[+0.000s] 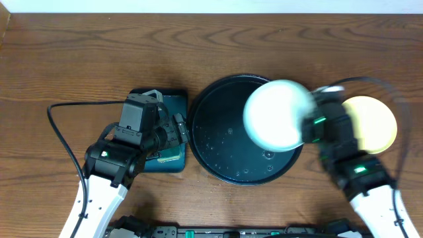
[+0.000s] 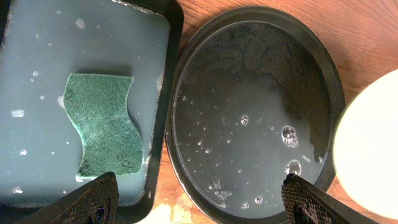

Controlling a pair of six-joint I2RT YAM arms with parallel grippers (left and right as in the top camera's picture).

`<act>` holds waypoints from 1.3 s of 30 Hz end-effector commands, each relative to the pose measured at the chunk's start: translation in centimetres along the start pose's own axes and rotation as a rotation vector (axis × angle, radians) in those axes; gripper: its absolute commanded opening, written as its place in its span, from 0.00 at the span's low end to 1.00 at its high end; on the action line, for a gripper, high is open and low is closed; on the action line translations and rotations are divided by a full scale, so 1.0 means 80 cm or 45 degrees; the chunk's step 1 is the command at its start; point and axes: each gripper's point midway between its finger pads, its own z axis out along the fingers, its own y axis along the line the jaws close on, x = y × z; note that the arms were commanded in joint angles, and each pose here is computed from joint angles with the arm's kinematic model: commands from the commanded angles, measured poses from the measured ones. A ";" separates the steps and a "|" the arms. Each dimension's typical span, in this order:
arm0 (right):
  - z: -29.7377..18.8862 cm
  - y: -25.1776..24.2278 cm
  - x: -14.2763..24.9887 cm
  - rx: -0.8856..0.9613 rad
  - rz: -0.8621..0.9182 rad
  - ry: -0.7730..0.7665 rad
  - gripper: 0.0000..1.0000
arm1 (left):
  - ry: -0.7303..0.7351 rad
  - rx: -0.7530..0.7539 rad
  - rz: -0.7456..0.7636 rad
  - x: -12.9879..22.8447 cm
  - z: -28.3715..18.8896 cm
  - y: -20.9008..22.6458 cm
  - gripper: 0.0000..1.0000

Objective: Clean dirty plates on tray and stack at the side
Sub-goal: 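Place the mint plate on top of the stack right of the tray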

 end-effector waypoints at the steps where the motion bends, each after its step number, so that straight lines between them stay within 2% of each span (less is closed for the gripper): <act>1: 0.001 -0.033 -0.013 -0.177 0.318 0.032 0.01 | -0.026 0.027 0.020 -0.010 -0.008 -0.008 0.85; 6: 0.026 -0.185 0.016 0.138 0.800 0.067 0.01 | -0.026 0.027 0.020 -0.010 -0.008 -0.008 0.85; 10: 0.043 -0.264 0.055 0.356 1.042 0.110 0.01 | -0.026 0.027 0.020 -0.010 -0.008 -0.008 0.85; 14: 0.066 -0.305 0.089 0.454 1.180 0.159 0.01 | -0.026 0.027 0.020 -0.010 -0.008 -0.008 0.85; 19: 0.089 -0.313 0.110 0.465 1.177 0.223 0.01 | -0.026 0.027 0.020 -0.010 -0.008 -0.008 0.85; 21: 0.092 -0.309 0.105 0.441 1.166 0.212 0.01 | -0.026 0.027 0.020 -0.010 -0.008 -0.008 0.85; 23: 0.090 -0.306 0.096 0.424 1.155 0.194 0.48 | -0.026 0.027 0.020 -0.010 -0.008 -0.008 0.85; 24: 0.088 -0.301 0.087 0.401 1.142 0.180 0.61 | -0.026 0.027 0.020 -0.010 -0.008 -0.008 0.85; 25: 0.078 -0.287 0.063 0.342 1.112 0.139 0.66 | -0.026 0.027 0.020 -0.010 -0.008 -0.008 0.85; 29: 0.044 -0.232 -0.008 0.148 0.942 -0.029 0.66 | -0.026 0.027 0.020 -0.010 -0.008 -0.008 0.85; 33: -0.001 -0.136 -0.061 -0.145 0.701 -0.150 0.65 | -0.026 0.027 0.020 -0.010 -0.008 -0.008 0.85; 35: -0.020 -0.090 -0.063 -0.251 0.601 -0.141 0.64 | -0.026 0.027 0.020 -0.010 -0.008 -0.008 0.85; 39: -0.040 -0.020 -0.035 -0.399 0.389 -0.021 0.60 | -0.026 0.027 0.020 -0.010 -0.008 -0.008 0.85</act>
